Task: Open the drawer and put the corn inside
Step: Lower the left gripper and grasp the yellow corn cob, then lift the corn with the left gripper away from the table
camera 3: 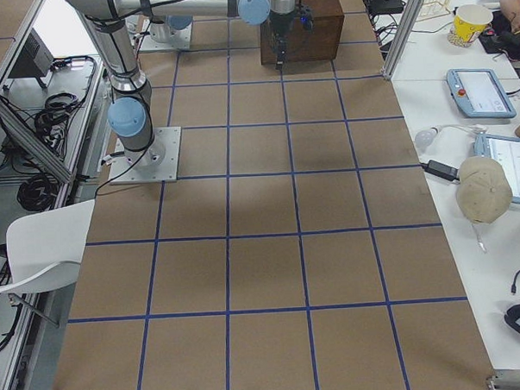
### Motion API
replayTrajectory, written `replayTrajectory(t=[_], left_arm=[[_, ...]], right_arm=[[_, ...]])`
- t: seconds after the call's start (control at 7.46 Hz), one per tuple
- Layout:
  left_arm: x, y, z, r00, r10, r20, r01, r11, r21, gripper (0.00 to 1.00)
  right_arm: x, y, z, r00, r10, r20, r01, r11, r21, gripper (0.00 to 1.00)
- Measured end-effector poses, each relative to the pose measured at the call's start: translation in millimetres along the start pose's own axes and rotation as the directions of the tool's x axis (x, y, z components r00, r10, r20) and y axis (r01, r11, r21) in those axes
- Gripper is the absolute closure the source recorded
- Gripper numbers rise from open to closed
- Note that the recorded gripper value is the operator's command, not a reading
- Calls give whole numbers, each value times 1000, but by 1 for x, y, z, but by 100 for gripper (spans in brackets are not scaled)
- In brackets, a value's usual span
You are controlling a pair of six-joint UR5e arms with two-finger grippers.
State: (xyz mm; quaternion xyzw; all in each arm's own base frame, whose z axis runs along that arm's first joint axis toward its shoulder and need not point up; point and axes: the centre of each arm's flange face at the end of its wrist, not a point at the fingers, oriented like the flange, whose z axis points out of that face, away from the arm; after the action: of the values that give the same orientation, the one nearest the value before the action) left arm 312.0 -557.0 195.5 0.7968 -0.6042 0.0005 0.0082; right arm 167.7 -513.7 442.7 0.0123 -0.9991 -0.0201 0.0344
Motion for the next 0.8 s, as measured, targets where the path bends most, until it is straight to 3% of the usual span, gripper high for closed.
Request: replayTrajectory(t=[0.27,0.8], left_arm=[[1,3,0,1000,-5,-14,4,999,-32,99],[2,5,-17,999,-16,-47,14,999,-45,100]], right_arm=[[0,0,0,1000,0,0,0,1000,0,0],[0,0,0,1000,0,0,0,1000,-1,0]])
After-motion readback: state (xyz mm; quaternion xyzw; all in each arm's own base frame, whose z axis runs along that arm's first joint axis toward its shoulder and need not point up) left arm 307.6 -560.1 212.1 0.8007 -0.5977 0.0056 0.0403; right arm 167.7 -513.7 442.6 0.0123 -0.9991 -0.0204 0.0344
